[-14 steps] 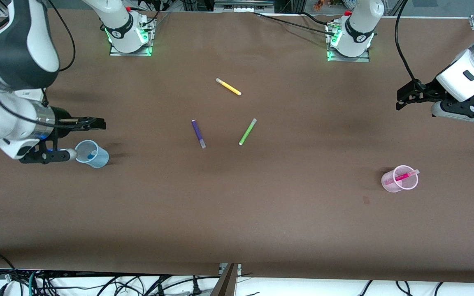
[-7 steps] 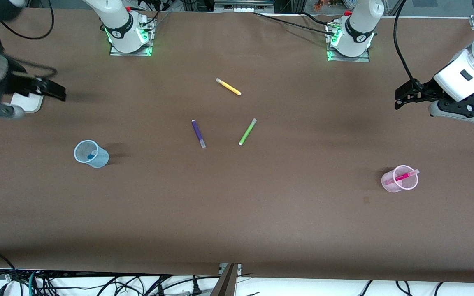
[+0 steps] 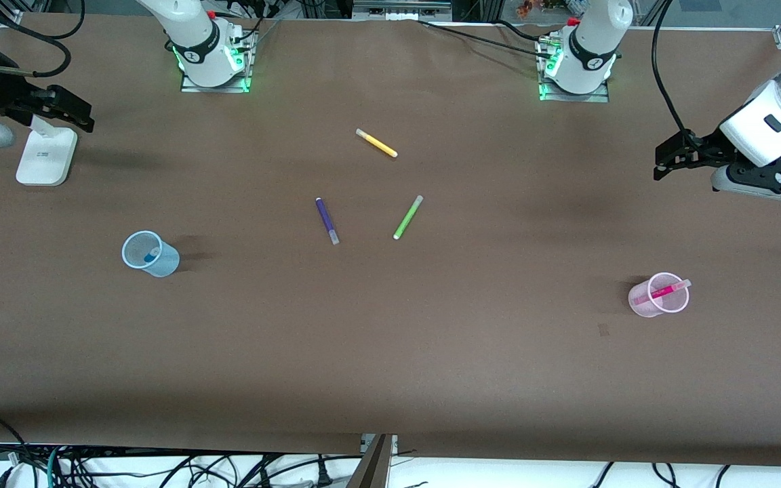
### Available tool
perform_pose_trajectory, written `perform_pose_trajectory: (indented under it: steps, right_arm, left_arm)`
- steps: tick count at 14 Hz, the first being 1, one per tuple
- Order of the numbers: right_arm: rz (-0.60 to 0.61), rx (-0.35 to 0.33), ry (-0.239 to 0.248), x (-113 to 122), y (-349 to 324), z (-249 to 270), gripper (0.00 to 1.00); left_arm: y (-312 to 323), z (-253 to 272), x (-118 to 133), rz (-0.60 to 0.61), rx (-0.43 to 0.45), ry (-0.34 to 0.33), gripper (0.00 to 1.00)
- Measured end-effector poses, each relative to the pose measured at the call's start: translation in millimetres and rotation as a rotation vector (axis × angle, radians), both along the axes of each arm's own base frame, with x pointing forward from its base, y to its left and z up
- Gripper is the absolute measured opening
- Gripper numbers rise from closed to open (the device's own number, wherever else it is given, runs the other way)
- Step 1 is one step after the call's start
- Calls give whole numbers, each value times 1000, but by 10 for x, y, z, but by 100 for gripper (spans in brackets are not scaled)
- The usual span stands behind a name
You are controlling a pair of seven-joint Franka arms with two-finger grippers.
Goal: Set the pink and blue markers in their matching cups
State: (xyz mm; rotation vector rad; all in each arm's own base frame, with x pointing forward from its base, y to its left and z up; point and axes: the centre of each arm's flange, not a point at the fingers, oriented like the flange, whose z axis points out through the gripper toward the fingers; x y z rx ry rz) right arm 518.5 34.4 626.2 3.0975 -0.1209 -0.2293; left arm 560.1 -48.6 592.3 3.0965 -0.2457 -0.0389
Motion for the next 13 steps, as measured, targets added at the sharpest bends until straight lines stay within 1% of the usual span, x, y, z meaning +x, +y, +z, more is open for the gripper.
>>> perform_pose_trajectory:
  steps: [2, 9, 13]
  right_arm:
    - [1, 14, 4, 5, 17, -17, 100]
    - [8, 15, 9, 71, 23, -36, 100]
    - [8, 15, 11, 81, 23, -47, 100]
  left_arm:
    - [0, 0, -1, 0, 0, 1, 100]
    - [-3, 115, -13, -1, -1, -16, 100]
    - [9, 127, -29, 1, 0, -8, 100]
